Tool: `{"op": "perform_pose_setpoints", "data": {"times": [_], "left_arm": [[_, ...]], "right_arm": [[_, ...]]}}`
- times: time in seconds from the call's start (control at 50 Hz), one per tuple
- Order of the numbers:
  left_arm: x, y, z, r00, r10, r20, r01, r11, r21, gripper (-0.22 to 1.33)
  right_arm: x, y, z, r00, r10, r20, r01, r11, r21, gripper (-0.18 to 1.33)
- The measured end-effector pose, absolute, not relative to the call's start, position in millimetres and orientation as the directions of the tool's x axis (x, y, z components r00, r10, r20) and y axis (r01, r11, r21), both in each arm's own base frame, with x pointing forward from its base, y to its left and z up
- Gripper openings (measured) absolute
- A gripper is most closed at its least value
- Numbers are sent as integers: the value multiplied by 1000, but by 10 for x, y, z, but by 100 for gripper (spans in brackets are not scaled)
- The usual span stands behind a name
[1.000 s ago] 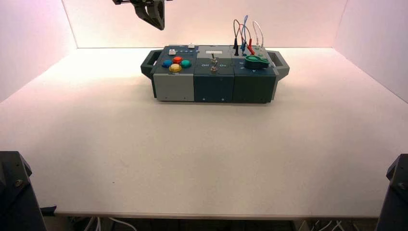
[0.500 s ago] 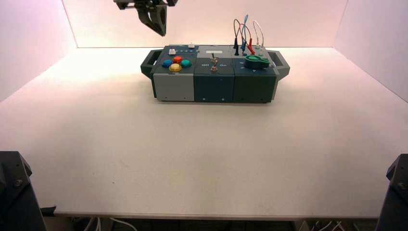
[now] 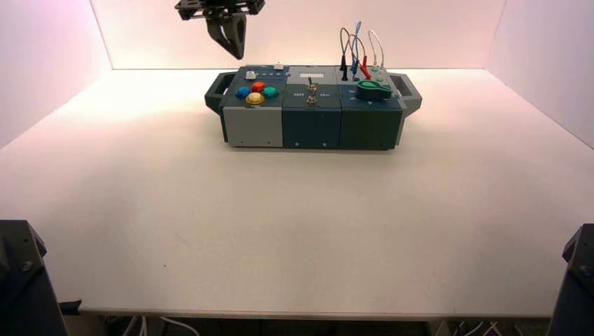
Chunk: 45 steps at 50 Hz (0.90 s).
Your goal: Move the bottom slider to position 3.
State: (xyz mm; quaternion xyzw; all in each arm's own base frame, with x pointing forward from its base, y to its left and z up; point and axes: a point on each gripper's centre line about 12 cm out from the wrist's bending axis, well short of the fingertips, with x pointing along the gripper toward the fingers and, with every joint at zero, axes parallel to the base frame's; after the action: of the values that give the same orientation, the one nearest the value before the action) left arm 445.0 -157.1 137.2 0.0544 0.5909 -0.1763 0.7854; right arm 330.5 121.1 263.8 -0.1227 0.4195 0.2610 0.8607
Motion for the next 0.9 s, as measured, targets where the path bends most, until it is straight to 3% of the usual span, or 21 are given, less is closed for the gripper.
{"op": "perform_pose_setpoints", "data": {"times": [0.48, 0.9], "left_arm": [[4679, -1589, 1171, 161, -161, -974, 230, 966, -121, -17], [4717, -1612, 1061, 139, -151, -979, 218, 969, -118, -17]], "right_arm": [[3310, 1210, 2641, 516, 345, -784, -551, 834, 5, -14], [3316, 1209, 2651, 523, 346, -779, -551, 835, 1, -14]]}}
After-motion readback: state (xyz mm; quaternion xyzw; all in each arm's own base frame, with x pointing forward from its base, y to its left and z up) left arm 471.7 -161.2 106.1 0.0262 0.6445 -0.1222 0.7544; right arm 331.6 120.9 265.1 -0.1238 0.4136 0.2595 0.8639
